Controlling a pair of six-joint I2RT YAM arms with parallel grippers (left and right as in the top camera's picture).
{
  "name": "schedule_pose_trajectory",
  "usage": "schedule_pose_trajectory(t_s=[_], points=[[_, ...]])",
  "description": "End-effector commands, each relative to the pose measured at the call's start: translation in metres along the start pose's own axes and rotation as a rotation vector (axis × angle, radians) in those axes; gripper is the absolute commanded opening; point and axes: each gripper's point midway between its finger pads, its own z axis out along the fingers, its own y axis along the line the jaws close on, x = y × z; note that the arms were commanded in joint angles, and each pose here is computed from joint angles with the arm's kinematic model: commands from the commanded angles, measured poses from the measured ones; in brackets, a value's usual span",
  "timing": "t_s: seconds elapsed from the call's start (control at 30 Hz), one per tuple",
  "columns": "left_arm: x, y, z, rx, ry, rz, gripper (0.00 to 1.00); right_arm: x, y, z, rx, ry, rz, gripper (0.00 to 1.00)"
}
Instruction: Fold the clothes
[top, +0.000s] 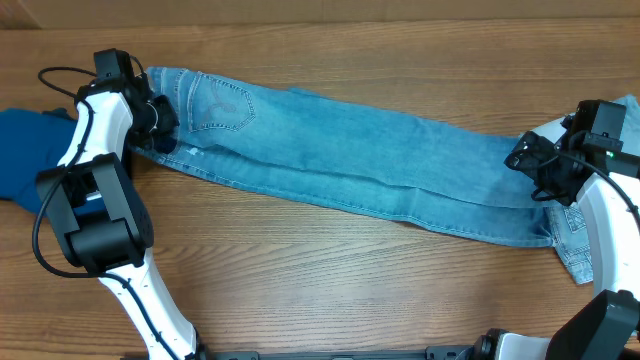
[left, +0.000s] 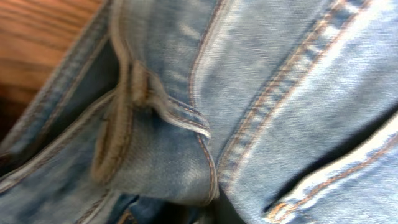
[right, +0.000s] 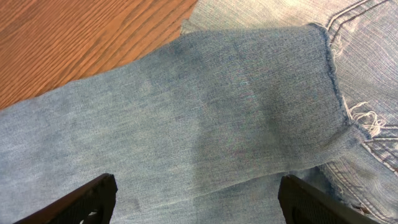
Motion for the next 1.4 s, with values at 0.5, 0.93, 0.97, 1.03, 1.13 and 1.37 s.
schedule_pose_trajectory(t_s=[0.5, 0.93, 0.97, 1.03, 1.13, 1.37], points=[[-0.071, -0.066, -0.254, 0.201, -0.509, 0.105, 0.04, 0.006, -0.024, 0.007, 0.049, 0.057, 0.096, 0.81], [-0.067, -0.066, -0.251, 0.190, -0.489, 0.121, 0.04, 0.082, -0.032, 0.077, -0.114, 0.357, 0.262, 0.77], [-0.066, -0.067, -0.251, 0.191, -0.488, 0.126, 0.04, 0.081, -0.032, 0.082, -0.119, 0.343, 0.261, 0.75], [-0.066, -0.068, -0.250, 0.191, -0.488, 0.132, 0.04, 0.070, -0.032, 0.092, -0.135, 0.285, 0.258, 0.70], [-0.066, -0.068, -0.250, 0.187, -0.490, 0.147, 0.04, 0.056, -0.027, 0.095, -0.164, 0.231, 0.248, 0.51], [-0.066, -0.069, -0.250, 0.186, -0.490, 0.156, 0.04, 0.026, -0.001, 0.064, -0.291, 0.165, 0.221, 0.09]])
